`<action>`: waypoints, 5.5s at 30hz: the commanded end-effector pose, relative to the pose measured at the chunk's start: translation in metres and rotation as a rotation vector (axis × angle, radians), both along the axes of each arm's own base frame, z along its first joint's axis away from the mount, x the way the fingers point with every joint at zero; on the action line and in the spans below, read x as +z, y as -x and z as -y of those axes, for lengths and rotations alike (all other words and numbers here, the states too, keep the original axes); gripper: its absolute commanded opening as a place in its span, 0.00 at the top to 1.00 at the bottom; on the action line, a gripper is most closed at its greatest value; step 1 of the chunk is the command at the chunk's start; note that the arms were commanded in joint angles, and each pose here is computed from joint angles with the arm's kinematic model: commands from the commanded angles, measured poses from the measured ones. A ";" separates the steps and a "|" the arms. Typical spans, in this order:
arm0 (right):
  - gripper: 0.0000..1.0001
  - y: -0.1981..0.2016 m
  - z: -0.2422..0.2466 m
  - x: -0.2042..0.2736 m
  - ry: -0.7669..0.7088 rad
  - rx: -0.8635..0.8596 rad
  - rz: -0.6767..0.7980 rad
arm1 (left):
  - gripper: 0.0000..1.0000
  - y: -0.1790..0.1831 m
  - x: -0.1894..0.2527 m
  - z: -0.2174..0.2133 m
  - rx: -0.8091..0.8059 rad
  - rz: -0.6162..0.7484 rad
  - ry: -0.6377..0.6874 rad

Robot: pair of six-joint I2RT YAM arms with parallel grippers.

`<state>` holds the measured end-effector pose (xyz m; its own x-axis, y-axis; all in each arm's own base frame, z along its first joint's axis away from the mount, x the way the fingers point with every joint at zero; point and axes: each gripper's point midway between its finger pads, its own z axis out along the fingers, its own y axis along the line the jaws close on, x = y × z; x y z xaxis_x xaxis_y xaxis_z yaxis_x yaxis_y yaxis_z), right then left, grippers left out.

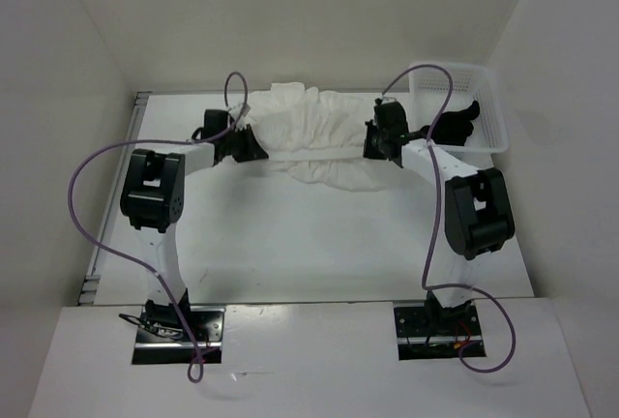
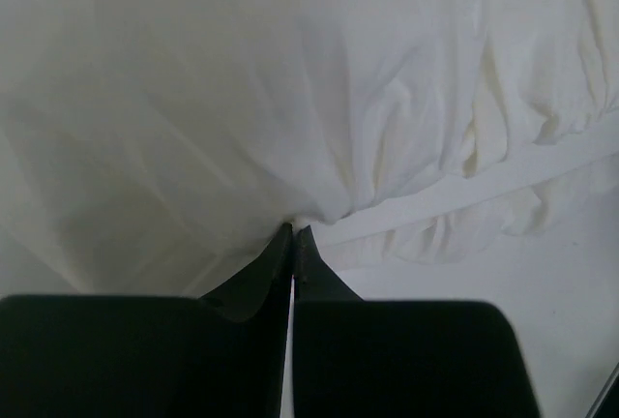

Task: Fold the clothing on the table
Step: Flatten the skirt out

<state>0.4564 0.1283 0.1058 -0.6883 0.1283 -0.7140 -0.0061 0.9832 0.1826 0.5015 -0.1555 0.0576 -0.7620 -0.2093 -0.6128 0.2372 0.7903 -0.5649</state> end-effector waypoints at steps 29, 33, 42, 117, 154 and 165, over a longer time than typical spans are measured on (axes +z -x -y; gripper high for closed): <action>1.00 0.242 -0.016 0.180 -0.266 0.253 0.000 | 0.98 0.273 0.195 0.013 -0.358 -0.055 0.189; 1.00 0.275 -0.038 0.150 -0.415 0.312 -0.173 | 0.97 0.297 0.172 0.024 -0.374 -0.192 0.315; 1.00 0.258 -0.049 0.062 -0.439 0.174 -0.393 | 0.96 0.264 0.108 0.025 -0.293 -0.320 0.312; 1.00 -0.058 0.020 0.005 0.194 -0.177 0.036 | 0.95 -0.053 0.053 0.007 -0.015 0.202 0.052; 1.00 0.117 -0.042 -0.024 -0.102 -0.110 -0.353 | 0.93 0.125 0.018 0.040 -0.088 -0.160 0.201; 1.00 0.228 -0.031 -0.100 -0.002 -0.103 -0.732 | 0.91 0.197 -0.032 0.037 -0.138 -0.376 0.035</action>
<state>0.2542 0.1643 0.0182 -0.9626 0.2185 -0.1602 0.1935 0.9683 0.1579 0.3317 -0.1967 0.0399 -0.9356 -0.1660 -0.3117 0.1111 0.6993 -0.7061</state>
